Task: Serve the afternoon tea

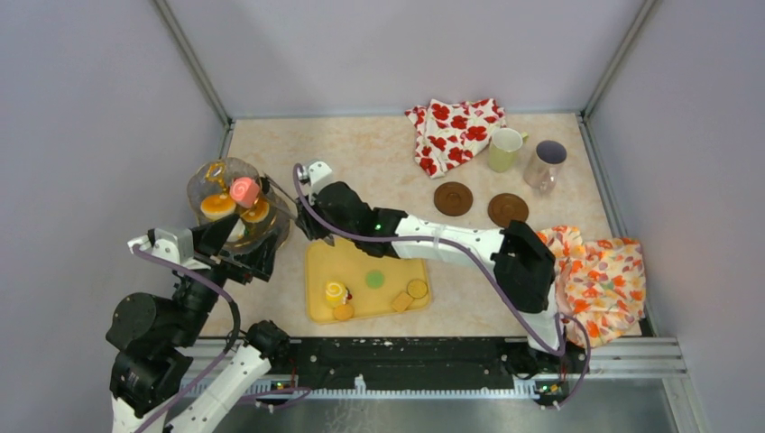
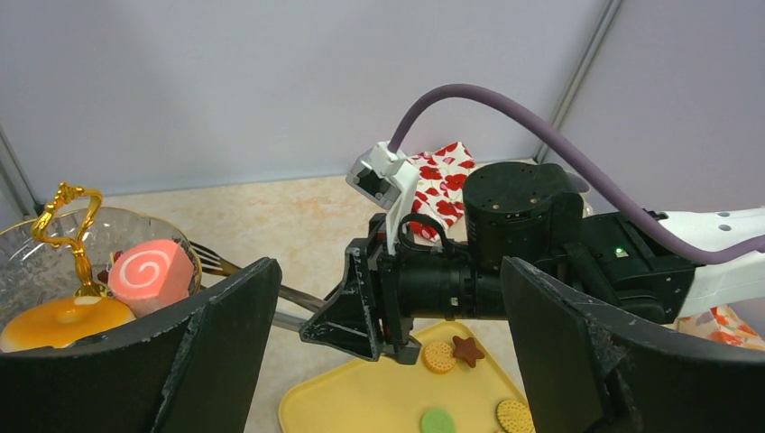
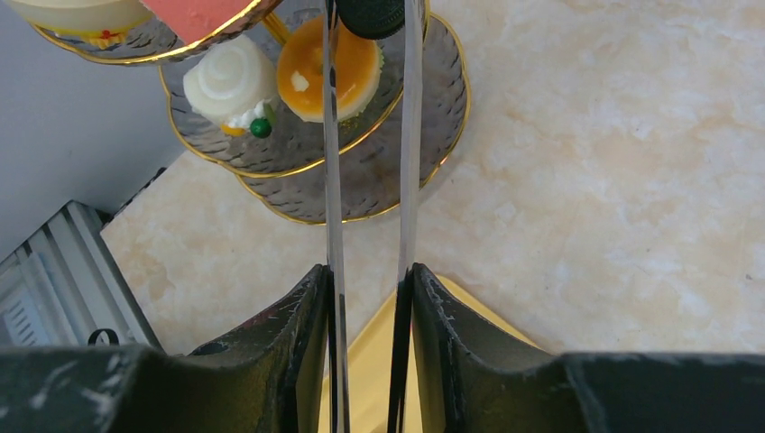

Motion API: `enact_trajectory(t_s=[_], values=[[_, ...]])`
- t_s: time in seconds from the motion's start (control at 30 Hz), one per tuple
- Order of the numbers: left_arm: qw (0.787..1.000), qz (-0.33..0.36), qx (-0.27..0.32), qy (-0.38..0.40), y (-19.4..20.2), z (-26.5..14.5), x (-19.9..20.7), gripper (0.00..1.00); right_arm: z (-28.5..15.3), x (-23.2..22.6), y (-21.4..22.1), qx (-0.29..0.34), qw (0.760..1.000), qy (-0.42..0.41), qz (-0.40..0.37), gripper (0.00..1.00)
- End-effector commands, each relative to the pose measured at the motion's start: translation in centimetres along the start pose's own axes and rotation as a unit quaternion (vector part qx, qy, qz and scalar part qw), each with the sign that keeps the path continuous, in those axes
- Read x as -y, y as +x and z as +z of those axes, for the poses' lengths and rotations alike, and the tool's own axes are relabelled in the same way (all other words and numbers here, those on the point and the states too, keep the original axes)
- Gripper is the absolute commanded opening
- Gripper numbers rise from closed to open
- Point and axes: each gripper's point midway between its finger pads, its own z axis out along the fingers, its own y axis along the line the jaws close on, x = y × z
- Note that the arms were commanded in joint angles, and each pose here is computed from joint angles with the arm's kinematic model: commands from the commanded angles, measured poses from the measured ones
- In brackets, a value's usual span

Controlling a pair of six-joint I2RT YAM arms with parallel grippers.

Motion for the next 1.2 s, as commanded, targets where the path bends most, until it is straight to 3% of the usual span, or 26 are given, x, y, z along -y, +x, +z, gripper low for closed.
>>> enact_trajectory(t_s=[0.0,1.03,1.17], values=[[1.000,-0.007,0.016,0.006,-0.8,0.0,0.3,0.99,1.0,-1.0,-3.5,0.048,0.999,-0.016,-0.011,0.35],[1.000,-0.006,0.013,0.004,-0.7,0.0,0.2,0.99,4.4,-3.4,-4.1,0.064,0.996,-0.066,-0.013,0.35],[1.000,-0.006,0.015,0.005,-0.8,-0.1,0.3,0.99,4.4,-3.4,-4.0,0.061,0.996,-0.064,-0.013,0.40]])
